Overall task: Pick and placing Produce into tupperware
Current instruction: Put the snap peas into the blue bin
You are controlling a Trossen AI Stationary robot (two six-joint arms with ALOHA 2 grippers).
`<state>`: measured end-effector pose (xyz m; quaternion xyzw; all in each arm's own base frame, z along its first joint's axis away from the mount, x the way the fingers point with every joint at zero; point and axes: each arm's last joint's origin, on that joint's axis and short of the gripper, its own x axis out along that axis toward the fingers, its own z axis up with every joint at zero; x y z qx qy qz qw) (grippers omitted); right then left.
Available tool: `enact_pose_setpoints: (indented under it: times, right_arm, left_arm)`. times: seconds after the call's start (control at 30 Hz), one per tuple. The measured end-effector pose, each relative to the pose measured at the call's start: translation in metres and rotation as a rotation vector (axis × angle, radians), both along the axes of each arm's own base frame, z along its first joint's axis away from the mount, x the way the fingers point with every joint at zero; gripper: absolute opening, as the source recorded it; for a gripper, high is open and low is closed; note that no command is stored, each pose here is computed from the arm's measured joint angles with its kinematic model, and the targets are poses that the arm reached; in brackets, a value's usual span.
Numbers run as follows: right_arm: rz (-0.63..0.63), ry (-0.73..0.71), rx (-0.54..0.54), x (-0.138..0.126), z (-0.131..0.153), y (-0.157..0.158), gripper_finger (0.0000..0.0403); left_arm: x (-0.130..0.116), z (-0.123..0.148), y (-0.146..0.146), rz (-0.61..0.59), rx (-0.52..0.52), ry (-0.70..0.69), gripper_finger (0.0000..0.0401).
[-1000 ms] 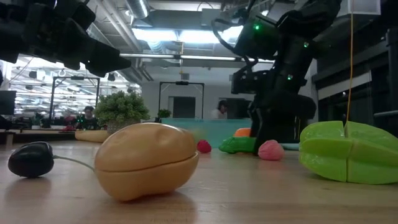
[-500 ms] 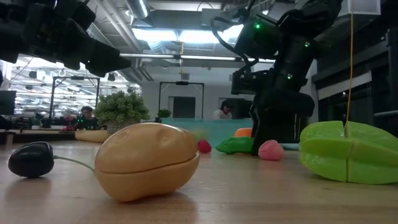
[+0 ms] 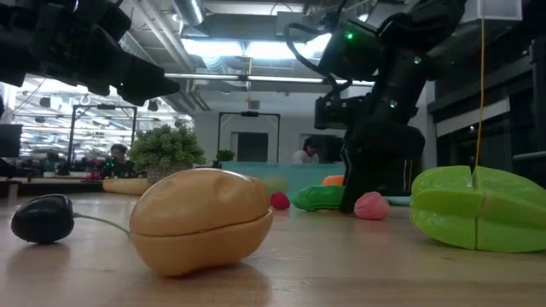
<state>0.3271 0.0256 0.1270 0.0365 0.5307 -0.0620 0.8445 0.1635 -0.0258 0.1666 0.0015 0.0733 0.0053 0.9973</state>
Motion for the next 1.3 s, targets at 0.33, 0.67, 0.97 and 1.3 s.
enact_pose_setpoints:
  times: [0.33,0.67,0.97,1.3]
  right_arm:
    - [0.005,0.008,-0.016,0.019,0.031,-0.006,0.0115]
    - [0.01,0.013,-0.04,0.03,0.067,-0.021,0.0117]
    - [-0.061,-0.168,-0.079,0.003,0.13,-0.036,0.0116]
    - [-0.113,-0.309,-0.136,-0.036,0.164,-0.037,0.0116]
  left_arm:
    - [0.0,0.0,0.0,0.002,-0.015,0.0,0.0237]
    - [0.0,0.0,0.0,0.004,-0.027,0.0,0.0237]
    - [0.0,0.0,0.0,0.004,-0.027,0.0,0.0237]
    - [0.0,0.0,0.0,0.004,-0.027,0.0,0.0237]
